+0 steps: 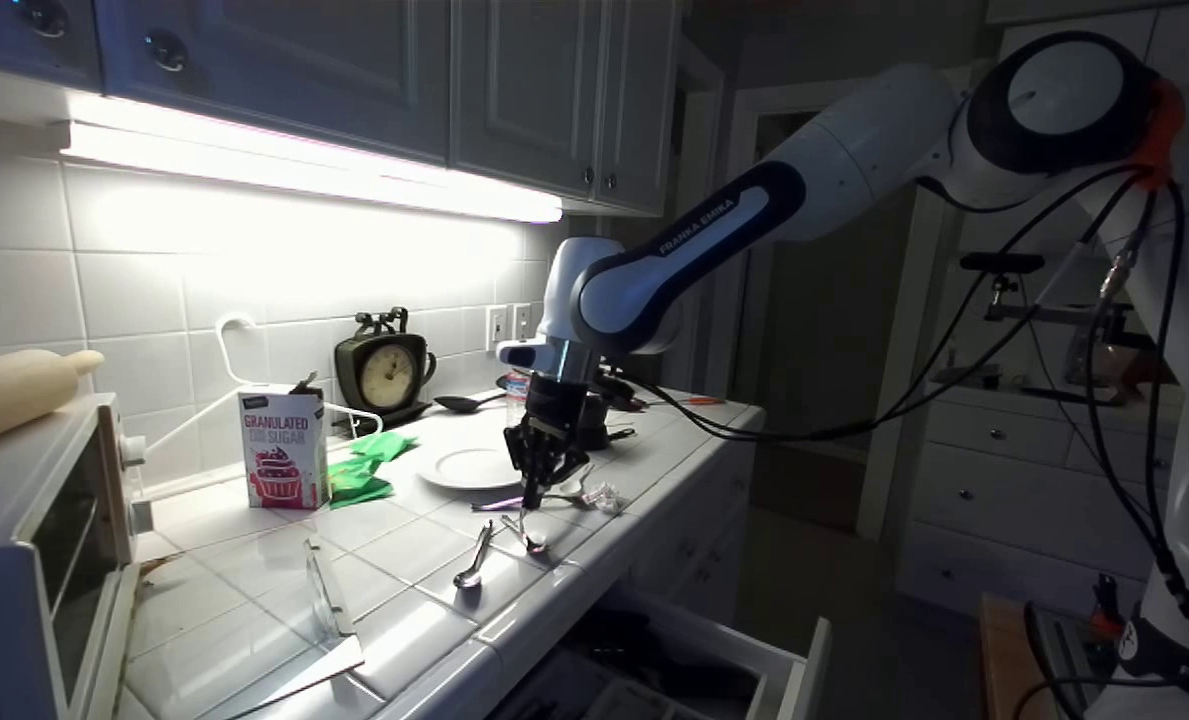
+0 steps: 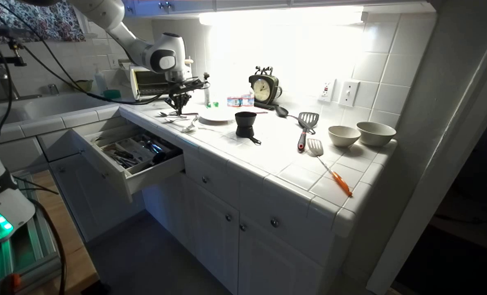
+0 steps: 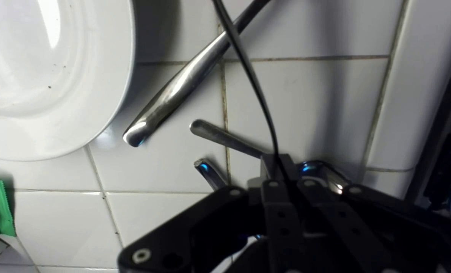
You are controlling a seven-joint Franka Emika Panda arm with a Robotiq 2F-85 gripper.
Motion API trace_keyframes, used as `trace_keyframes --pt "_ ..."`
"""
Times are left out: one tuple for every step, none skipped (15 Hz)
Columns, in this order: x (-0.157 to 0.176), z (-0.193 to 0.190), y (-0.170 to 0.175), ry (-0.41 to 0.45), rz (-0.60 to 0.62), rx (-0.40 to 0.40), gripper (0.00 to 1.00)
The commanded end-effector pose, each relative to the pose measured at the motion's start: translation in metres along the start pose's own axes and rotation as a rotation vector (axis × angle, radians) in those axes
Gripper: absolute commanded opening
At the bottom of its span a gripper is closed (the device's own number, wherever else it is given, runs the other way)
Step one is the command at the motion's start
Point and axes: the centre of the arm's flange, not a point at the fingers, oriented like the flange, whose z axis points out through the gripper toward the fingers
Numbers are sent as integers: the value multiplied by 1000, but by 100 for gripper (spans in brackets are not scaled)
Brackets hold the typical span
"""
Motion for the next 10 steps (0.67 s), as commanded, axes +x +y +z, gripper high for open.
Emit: trace_keyframes --pt "1 -6 5 -6 -129 40 1" --pt "1 -6 5 -11 -162 47 1" --pt "2 -7 4 -15 -193 52 1" --pt "3 -7 3 -16 -221 57 1" --pt "3 -7 3 -16 -246 62 1" --pt "4 -7 2 -17 -269 65 1" --pt "6 -6 2 -16 -296 70 1" --pt "7 -5 1 -13 -322 79 1" --pt "8 -3 0 -11 -351 87 1" --pt "9 -2 -1 -12 -383 95 1"
